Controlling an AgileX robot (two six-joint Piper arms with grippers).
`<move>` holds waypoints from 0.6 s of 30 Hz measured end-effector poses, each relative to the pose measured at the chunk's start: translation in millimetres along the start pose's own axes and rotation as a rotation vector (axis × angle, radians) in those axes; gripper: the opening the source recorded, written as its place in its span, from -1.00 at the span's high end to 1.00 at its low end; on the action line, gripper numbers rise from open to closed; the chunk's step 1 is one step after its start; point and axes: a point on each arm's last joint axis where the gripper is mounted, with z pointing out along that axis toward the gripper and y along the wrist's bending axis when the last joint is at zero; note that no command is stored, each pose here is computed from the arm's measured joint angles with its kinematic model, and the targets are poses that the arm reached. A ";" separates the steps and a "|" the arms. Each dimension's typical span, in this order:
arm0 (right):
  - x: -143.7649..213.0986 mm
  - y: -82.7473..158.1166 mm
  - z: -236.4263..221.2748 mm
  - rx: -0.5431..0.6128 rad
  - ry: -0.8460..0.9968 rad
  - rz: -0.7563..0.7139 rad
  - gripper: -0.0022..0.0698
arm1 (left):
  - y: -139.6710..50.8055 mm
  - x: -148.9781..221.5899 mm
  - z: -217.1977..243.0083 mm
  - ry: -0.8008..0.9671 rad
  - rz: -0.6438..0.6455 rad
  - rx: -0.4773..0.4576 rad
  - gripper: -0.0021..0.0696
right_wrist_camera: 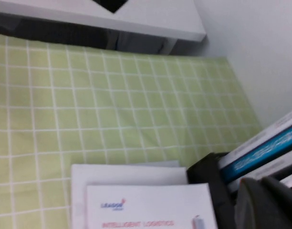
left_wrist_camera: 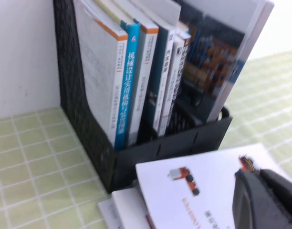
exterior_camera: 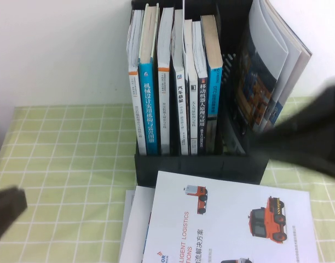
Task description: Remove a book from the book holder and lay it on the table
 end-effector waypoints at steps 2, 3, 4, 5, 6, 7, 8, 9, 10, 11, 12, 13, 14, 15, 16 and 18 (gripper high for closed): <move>21.5 9.2 8.3 -0.019 0.010 0.054 0.93 | 0.0 20.2 -3.2 -0.061 -0.035 0.002 0.95; 34.7 14.8 14.5 -0.021 0.014 0.080 0.93 | 1.9 32.4 -1.8 -0.076 -0.052 -0.001 0.95; 45.3 19.4 19.4 -0.017 0.011 0.103 0.93 | 4.3 42.1 0.5 -0.080 -0.063 -0.008 0.95; 58.5 24.8 24.9 -0.004 0.002 0.128 0.93 | 7.3 54.1 3.8 -0.075 -0.072 -0.018 0.95; 71.1 30.0 28.9 0.017 -0.018 0.155 0.93 | 10.0 64.9 7.2 -0.065 -0.077 -0.025 0.95; 84.1 35.6 31.4 0.035 -0.032 0.181 0.93 | 12.4 74.5 10.7 -0.046 -0.080 -0.030 0.95; 95.5 39.5 32.9 0.067 -0.061 0.204 0.93 | 14.6 82.1 13.6 -0.033 -0.082 -0.035 0.95; 106.4 43.0 33.8 0.099 -0.086 0.228 0.93 | 16.1 88.2 16.0 -0.019 -0.082 -0.037 0.95; 115.1 45.5 34.5 0.121 -0.100 0.255 0.93 | 17.1 92.1 17.7 -0.008 -0.082 -0.038 0.95; 126.3 48.7 36.0 0.141 -0.104 0.288 0.94 | 18.0 95.6 19.3 0.002 -0.081 -0.039 0.95; 137.8 51.9 38.1 0.156 -0.095 0.319 0.94 | 18.7 97.6 20.3 0.007 -0.077 -0.041 0.95; 147.4 54.7 40.0 0.165 -0.081 0.345 0.94 | 19.2 98.8 20.9 0.009 -0.076 -0.042 0.95; 159.1 58.5 42.7 0.171 -0.058 0.371 0.94 | 19.6 99.8 21.4 0.011 -0.074 -0.044 0.95; 170.1 62.6 45.2 0.174 -0.033 0.396 0.94 | 19.9 99.6 21.5 0.008 -0.074 -0.046 0.95; 179.4 66.5 47.3 0.176 -0.013 0.413 0.94 | 20.0 99.2 21.5 0.003 -0.073 -0.048 0.95; 191.4 71.3 49.5 0.180 0.013 0.434 0.94 | 19.9 98.7 21.5 -0.002 -0.078 -0.046 0.95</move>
